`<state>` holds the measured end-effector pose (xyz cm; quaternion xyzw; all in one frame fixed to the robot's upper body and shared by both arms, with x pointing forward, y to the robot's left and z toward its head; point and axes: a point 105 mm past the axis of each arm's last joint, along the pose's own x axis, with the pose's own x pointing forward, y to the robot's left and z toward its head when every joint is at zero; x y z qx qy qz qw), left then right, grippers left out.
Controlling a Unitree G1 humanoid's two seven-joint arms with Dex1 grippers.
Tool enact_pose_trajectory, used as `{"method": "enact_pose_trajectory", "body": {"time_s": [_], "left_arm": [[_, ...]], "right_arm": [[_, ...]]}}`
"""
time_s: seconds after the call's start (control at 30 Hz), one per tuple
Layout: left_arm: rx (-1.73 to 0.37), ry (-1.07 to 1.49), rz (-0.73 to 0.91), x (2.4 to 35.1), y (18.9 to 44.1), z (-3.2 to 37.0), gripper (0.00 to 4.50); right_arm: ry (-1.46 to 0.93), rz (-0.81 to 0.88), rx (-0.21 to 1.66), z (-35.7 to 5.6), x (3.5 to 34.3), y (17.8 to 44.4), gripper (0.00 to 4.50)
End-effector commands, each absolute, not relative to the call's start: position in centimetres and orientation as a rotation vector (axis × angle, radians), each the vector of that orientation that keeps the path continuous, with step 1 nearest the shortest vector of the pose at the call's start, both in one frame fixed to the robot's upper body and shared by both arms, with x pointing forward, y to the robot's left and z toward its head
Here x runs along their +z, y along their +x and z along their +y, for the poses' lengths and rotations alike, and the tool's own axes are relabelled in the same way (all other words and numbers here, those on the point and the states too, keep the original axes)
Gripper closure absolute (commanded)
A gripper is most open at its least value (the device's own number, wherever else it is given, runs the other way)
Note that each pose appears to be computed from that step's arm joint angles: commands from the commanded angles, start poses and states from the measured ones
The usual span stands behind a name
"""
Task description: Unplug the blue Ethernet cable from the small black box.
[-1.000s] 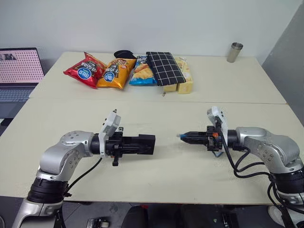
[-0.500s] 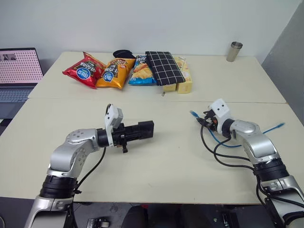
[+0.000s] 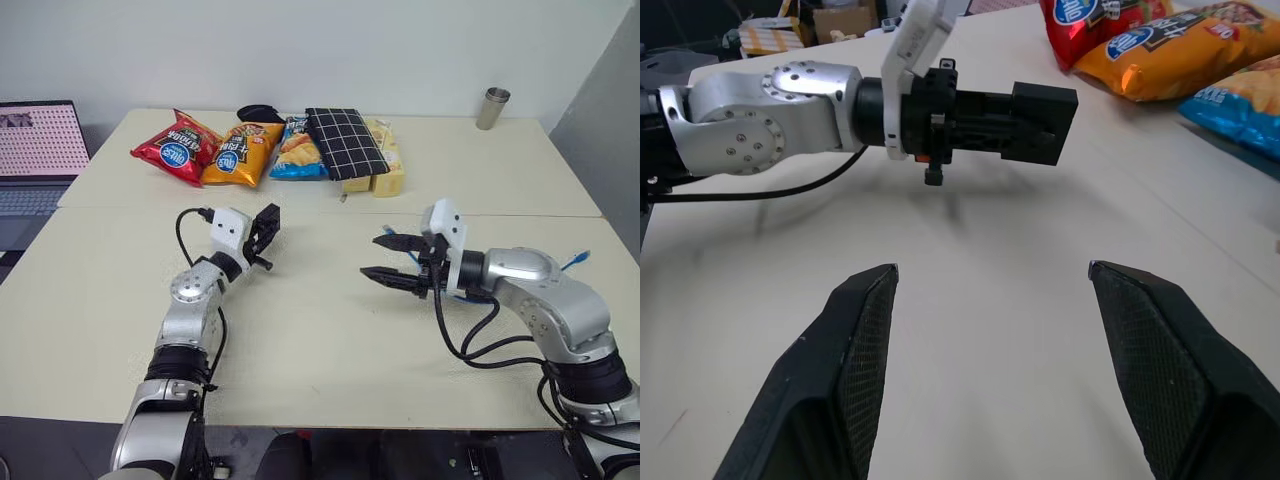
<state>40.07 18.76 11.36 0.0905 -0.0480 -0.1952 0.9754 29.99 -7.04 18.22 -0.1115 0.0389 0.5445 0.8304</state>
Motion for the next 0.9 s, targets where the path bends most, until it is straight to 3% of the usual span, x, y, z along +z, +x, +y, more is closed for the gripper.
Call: {"method": "enact_pose_trajectory", "body": {"time_s": [0.03, 0.1, 0.23, 0.47, 0.7, 0.9], "left_arm": [[-0.342, 0.165, -0.147, 12.1, 40.6, 19.2, 3.72], [-0.343, 0.144, -0.132, 11.4, 40.5, 19.3, 3.01], [-0.347, 0.127, -0.124, 10.9, 39.8, 19.8, 2.11], [-0.316, 0.151, -0.077, 10.0, 37.8, 21.3, 0.84], [-0.378, 0.282, 0.009, 10.9, 34.7, 21.9, 0.84], [-0.471, 0.391, 0.014, 14.3, 32.9, 22.8, 0.84]], "right_arm": [[-0.255, 0.044, 1.164, -6.6, 19.2, 29.7, 1.26], [-0.258, 0.049, 1.16, -6.6, 19.0, 29.8, 1.26], [-0.26, 0.052, 1.153, -6.5, 19.0, 29.8, 1.26], [-0.26, 0.059, 1.134, -6.7, 18.7, 29.8, 1.26], [-0.265, 0.083, 1.067, -8.7, 18.2, 30.1, 1.26], [-0.303, 0.091, 0.999, -12.4, 18.4, 30.1, 1.26]]}}
